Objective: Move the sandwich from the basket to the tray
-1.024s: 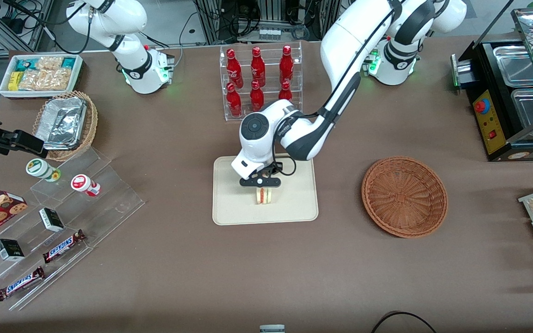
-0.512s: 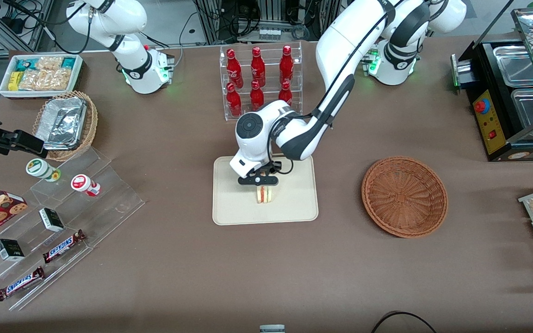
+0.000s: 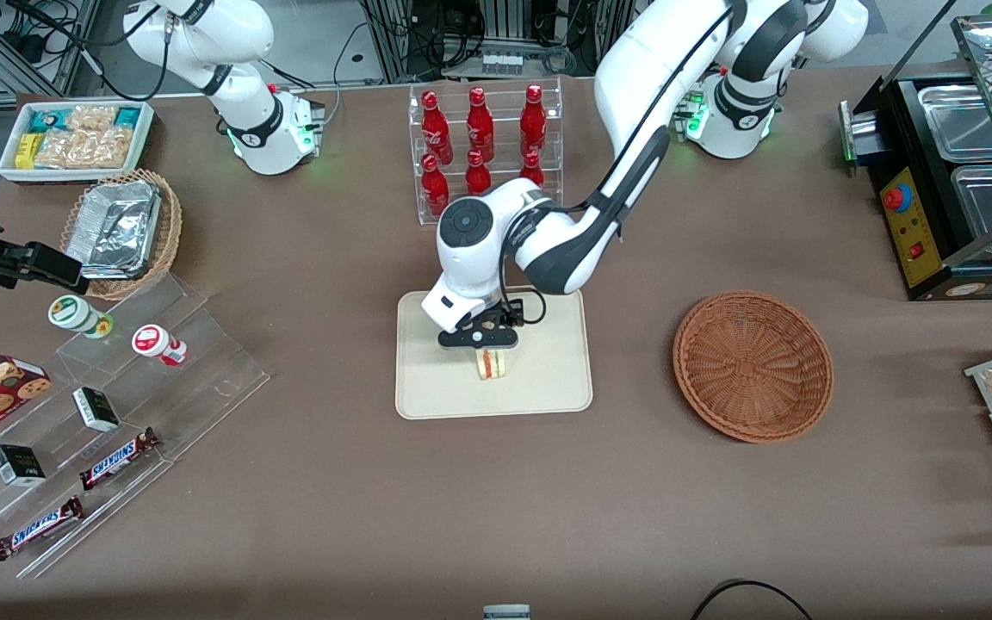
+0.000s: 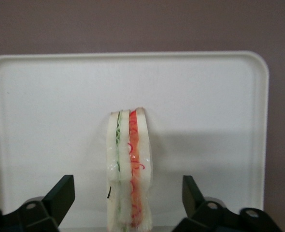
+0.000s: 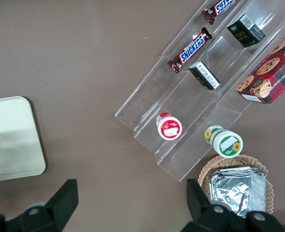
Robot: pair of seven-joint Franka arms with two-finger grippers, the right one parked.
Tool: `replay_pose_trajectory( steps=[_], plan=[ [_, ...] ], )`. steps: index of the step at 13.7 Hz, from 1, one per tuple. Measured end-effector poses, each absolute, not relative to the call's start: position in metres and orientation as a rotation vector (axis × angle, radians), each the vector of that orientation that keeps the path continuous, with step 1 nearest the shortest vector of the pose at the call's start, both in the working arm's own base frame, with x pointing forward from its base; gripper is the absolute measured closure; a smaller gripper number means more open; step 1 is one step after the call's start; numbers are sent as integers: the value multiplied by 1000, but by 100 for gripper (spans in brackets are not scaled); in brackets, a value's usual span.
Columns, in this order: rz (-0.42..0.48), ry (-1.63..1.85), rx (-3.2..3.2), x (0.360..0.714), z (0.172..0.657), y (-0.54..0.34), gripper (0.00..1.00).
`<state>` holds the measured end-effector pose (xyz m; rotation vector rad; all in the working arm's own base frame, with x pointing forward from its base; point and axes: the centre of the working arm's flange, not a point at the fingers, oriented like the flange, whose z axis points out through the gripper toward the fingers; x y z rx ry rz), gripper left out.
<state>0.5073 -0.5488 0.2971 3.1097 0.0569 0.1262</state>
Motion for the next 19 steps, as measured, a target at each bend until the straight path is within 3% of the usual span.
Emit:
replay_pose_trajectory(
  steps=[4, 12, 19],
  plan=[
    [173, 166, 3087, 535, 375, -511, 0],
    [132, 442, 3110, 576, 512, -367, 0],
    [-16, 261, 3175, 571, 590, -203, 0]
  ],
)
